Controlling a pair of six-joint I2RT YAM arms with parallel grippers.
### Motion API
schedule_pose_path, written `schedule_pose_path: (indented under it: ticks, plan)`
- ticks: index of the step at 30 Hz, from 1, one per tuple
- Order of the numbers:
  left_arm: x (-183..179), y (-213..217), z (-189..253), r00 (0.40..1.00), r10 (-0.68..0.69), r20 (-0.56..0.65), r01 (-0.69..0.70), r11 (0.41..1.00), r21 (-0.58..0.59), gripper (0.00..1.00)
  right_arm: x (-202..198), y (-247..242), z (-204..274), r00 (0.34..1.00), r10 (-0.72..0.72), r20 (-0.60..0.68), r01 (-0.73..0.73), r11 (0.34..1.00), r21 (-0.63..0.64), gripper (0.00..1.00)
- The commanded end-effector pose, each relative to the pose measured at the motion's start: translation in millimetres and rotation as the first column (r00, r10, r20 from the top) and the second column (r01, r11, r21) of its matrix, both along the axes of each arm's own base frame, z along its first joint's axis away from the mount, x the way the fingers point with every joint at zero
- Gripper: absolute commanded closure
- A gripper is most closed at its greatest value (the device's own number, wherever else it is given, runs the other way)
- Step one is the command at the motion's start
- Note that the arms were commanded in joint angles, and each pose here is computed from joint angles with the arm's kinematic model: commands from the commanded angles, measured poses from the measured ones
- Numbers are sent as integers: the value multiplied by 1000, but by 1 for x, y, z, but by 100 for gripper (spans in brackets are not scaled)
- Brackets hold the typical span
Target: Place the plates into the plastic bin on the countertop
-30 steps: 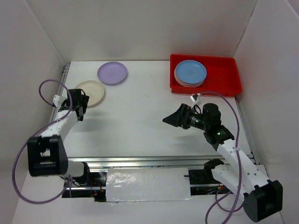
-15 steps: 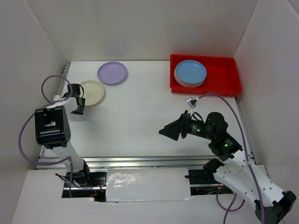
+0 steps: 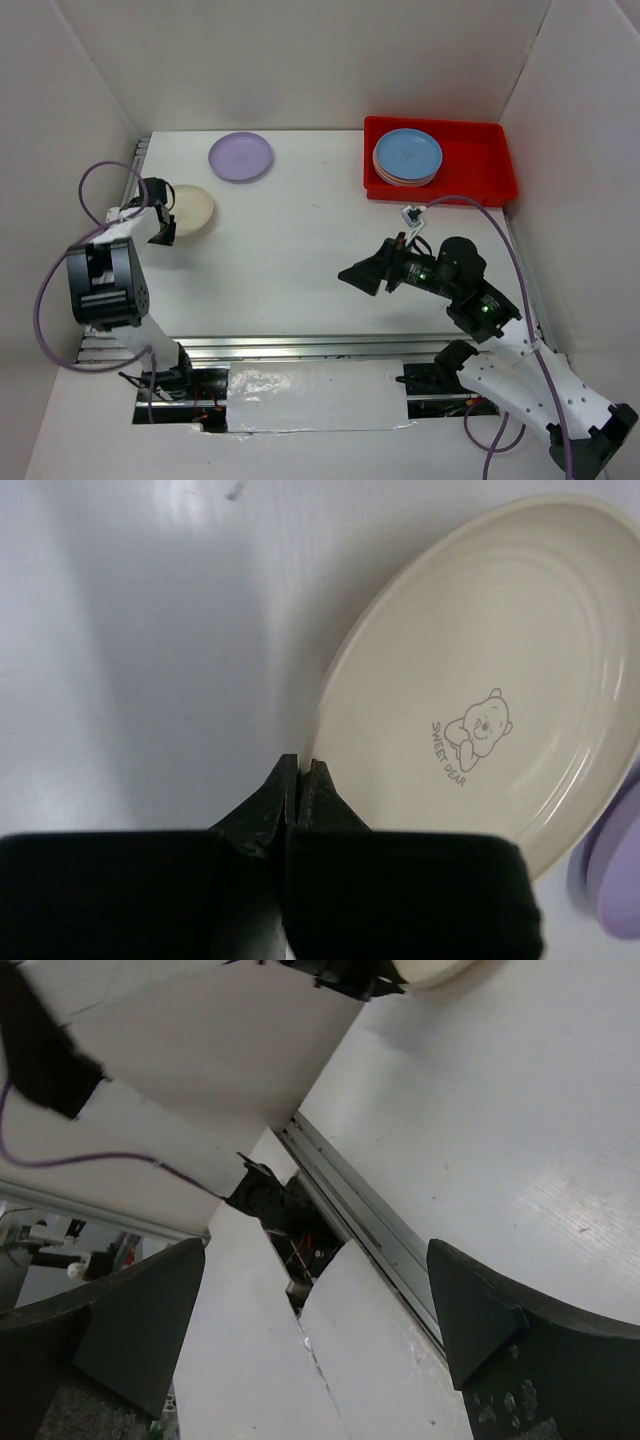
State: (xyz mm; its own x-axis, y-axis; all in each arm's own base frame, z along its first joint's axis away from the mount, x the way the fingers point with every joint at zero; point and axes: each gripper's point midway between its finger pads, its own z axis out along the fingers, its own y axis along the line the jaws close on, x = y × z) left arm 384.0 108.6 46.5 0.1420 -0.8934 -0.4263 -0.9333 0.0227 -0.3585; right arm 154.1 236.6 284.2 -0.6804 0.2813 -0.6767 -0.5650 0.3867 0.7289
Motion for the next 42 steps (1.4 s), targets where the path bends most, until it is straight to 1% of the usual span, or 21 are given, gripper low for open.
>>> schedule_pose_path:
  ticks: [1,2,3,4,5,6,8,9,10,13,18,21,24,27,28,29,31,32,37,38,42]
  plan:
    - [-61,-2,57,1000,-12,-28,14,994,107,100,24,15,1,1000,-26,5,27,999,-37,0]
    - [-64,-9,67,998,-65,6,64,990,127,100,39,24,-8,999,-37,-27,35,997,-75,0]
    - [-52,-27,103,972,-174,158,147,974,170,100,51,28,-12,997,-66,-42,62,993,-99,0]
    - [-58,-40,95,939,-317,131,287,935,207,100,58,34,-12,996,-69,-47,63,992,-110,0]
    - [-54,-68,99,883,-428,191,401,901,166,100,76,44,-13,995,-81,-59,72,989,-129,0]
    - [-50,-91,114,811,-527,254,490,849,198,100,86,50,-14,993,-96,-69,85,986,-146,0]
    - [-59,-119,105,711,-671,210,645,741,187,100,117,63,-13,988,-140,-71,122,969,-214,0]
    - [-64,-153,100,610,-766,204,749,641,166,100,129,67,-15,983,-166,-76,143,959,-246,0]
    - [-69,-161,93,555,-816,162,800,577,166,100,141,64,-25,976,-207,-71,175,933,-316,0]
    - [-85,-180,84,454,-880,138,866,472,163,100,176,78,-51,958,-270,-93,203,873,-444,0]
    - [-100,-191,95,364,-914,179,896,396,201,100,185,87,-115,937,-316,-149,187,814,-551,2]
    - [-106,-199,98,317,-927,201,914,355,196,100,179,94,-147,931,-315,-185,145,783,-605,9]
    - [-109,-202,103,301,-930,209,917,343,205,100,170,106,-164,935,-280,-215,97,790,-605,20]
    - [-109,-203,105,288,-936,204,923,328,200,100,160,111,-175,935,-259,-243,63,794,-605,43]
    - [-109,-204,106,287,-936,205,924,327,199,100,160,111,-176,934,-262,-243,64,791,-608,86]
    - [-109,-202,109,296,-935,197,922,333,198,100,162,108,-175,930,-289,-227,92,781,-618,100]
    - [-107,-190,111,356,-921,160,900,384,205,38,165,104,-167,927,-309,-212,123,784,-608,100]
    - [-111,-186,113,394,-907,149,890,417,184,1,169,99,-164,922,-326,-210,139,784,-605,100]
    - [-129,-153,141,545,-830,121,792,557,251,1,238,9,-123,793,-574,-203,388,734,-557,100]
    - [-134,-150,142,561,-817,129,778,575,253,1,264,-34,-115,724,-658,-206,478,694,-538,100]
    - [-142,-161,138,505,-841,195,797,541,269,1,323,-139,-77,487,-847,-211,716,526,-459,100]
